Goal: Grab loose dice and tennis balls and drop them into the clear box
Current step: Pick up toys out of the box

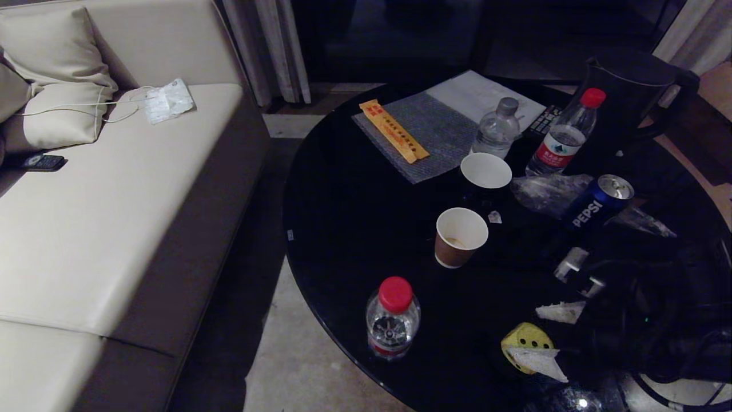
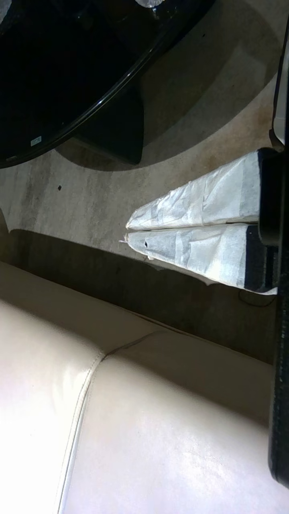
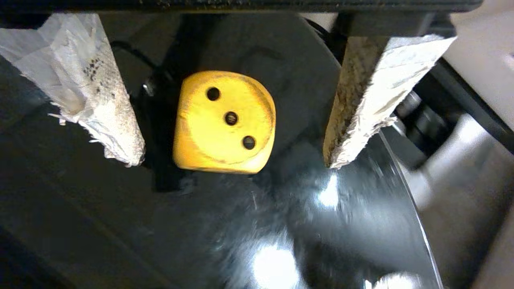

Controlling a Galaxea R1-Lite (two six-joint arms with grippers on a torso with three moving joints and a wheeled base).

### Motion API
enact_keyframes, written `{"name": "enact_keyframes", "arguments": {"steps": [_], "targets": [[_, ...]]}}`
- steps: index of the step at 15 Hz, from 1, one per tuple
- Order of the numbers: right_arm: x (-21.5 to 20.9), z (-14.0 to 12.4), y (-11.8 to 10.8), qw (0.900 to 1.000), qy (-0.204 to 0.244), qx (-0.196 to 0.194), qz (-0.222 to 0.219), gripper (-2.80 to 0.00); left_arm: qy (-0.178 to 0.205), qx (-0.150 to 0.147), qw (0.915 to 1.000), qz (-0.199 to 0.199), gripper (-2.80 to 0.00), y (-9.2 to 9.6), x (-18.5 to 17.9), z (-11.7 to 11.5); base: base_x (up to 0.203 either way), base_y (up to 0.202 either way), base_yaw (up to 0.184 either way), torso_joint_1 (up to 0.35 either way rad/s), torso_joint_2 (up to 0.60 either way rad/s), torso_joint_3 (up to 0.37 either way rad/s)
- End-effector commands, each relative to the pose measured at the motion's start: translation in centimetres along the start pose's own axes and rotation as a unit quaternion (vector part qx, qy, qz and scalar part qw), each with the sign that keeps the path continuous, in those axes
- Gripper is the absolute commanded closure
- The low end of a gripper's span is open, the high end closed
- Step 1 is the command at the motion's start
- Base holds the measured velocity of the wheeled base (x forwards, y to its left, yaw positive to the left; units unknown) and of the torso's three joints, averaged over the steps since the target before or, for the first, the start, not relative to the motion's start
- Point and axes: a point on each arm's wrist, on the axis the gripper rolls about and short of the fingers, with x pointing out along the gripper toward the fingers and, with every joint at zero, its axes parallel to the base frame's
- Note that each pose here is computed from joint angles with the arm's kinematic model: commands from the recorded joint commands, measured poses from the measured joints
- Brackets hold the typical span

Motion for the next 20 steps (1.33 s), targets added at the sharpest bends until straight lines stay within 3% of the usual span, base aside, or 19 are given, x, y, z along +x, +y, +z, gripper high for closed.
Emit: {"name": "enact_keyframes", "arguments": {"steps": [1, 10, 11, 17, 20], "targets": [[1.1, -0.4, -0.1, 1.0, 0.019, -0.021, 0.006, -2.8, 0.001, 0.0, 1.0, 0.0, 0.0, 0.0, 0.0, 0.0, 0.0, 0.0, 0.0, 0.0, 0.0, 0.0], [1.6, -1.2, -1.2, 0.997, 0.05, -0.045, -0.038, -2.8, 0.001, 0.0, 1.0, 0.0, 0.0, 0.0, 0.0, 0.0, 0.0, 0.0, 0.0, 0.0, 0.0, 0.0], [1.6, -1.2, -1.2, 0.997, 0.05, -0.045, -0.039, 0.0, 0.001, 0.0, 1.0, 0.0, 0.0, 0.0, 0.0, 0.0, 0.0, 0.0, 0.0, 0.0, 0.0, 0.0], [0.6, -1.9, -1.0, 0.997, 0.047, -0.041, -0.048, 0.0, 0.0, 0.0, 1.0, 0.0, 0.0, 0.0, 0.0, 0.0, 0.0, 0.0, 0.0, 0.0, 0.0, 0.0], [-2.1, -2.8, -1.3, 0.995, 0.03, -0.019, -0.098, 0.0, 0.0, 0.0, 1.0, 0.0, 0.0, 0.0, 0.0, 0.0, 0.0, 0.0, 0.0, 0.0, 0.0, 0.0]]}}
